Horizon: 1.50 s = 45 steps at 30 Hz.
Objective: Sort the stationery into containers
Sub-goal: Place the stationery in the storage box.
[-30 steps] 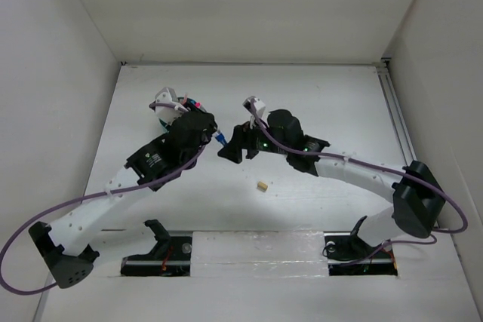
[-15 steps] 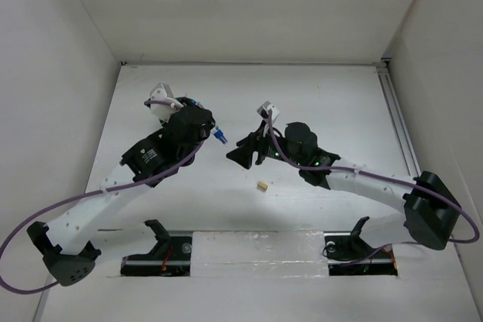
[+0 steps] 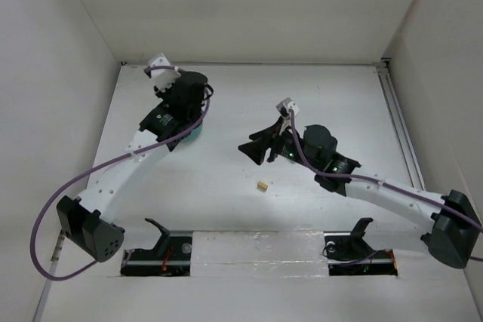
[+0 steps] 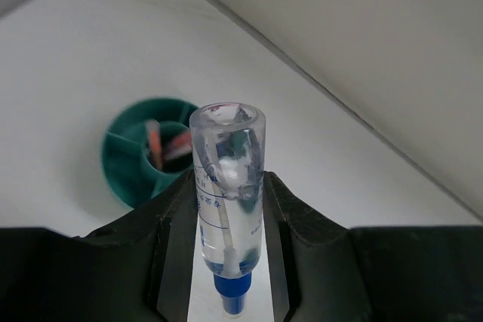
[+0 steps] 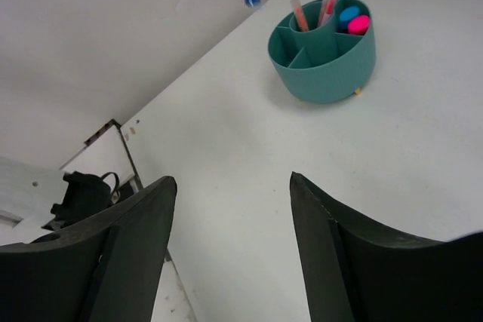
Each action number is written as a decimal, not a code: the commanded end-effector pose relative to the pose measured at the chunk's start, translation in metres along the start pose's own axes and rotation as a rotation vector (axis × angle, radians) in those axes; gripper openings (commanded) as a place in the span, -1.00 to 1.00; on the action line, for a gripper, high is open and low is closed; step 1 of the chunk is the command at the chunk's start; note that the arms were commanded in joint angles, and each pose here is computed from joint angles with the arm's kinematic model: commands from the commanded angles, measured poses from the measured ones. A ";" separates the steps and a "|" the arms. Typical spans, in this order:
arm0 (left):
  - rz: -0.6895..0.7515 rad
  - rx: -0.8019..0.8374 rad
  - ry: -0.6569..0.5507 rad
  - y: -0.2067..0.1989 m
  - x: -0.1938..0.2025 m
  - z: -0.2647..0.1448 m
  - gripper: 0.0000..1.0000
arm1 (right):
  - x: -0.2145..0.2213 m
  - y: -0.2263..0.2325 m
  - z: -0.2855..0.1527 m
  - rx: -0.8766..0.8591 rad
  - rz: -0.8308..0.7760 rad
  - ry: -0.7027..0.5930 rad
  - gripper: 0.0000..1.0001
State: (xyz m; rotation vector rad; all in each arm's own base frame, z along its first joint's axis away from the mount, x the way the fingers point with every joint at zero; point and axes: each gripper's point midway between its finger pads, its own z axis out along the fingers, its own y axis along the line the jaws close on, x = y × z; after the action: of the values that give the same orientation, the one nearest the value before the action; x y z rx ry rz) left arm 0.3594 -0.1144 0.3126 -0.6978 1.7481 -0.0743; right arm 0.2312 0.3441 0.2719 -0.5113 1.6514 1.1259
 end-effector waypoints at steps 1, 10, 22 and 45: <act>-0.047 0.015 -0.141 0.015 -0.062 0.002 -1.00 | -0.007 -0.006 -0.021 0.052 -0.001 -0.036 0.35; 0.051 -0.384 -0.340 0.089 -0.040 0.034 -1.00 | -0.016 0.000 -0.051 0.065 -0.003 -0.056 0.70; -0.029 -0.419 -0.378 0.128 -0.028 0.073 -1.00 | -0.011 0.013 -0.074 0.011 0.016 -0.051 1.00; 0.019 -0.570 -0.537 0.134 -0.054 0.156 -1.00 | 0.012 0.019 -0.073 -0.026 0.008 0.043 1.00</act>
State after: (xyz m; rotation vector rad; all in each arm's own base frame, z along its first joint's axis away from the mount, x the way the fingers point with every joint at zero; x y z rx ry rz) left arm 0.4445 0.0684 0.2231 -0.9589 1.3611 0.6564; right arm 0.1775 0.2882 0.2691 -0.5248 1.6948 1.1403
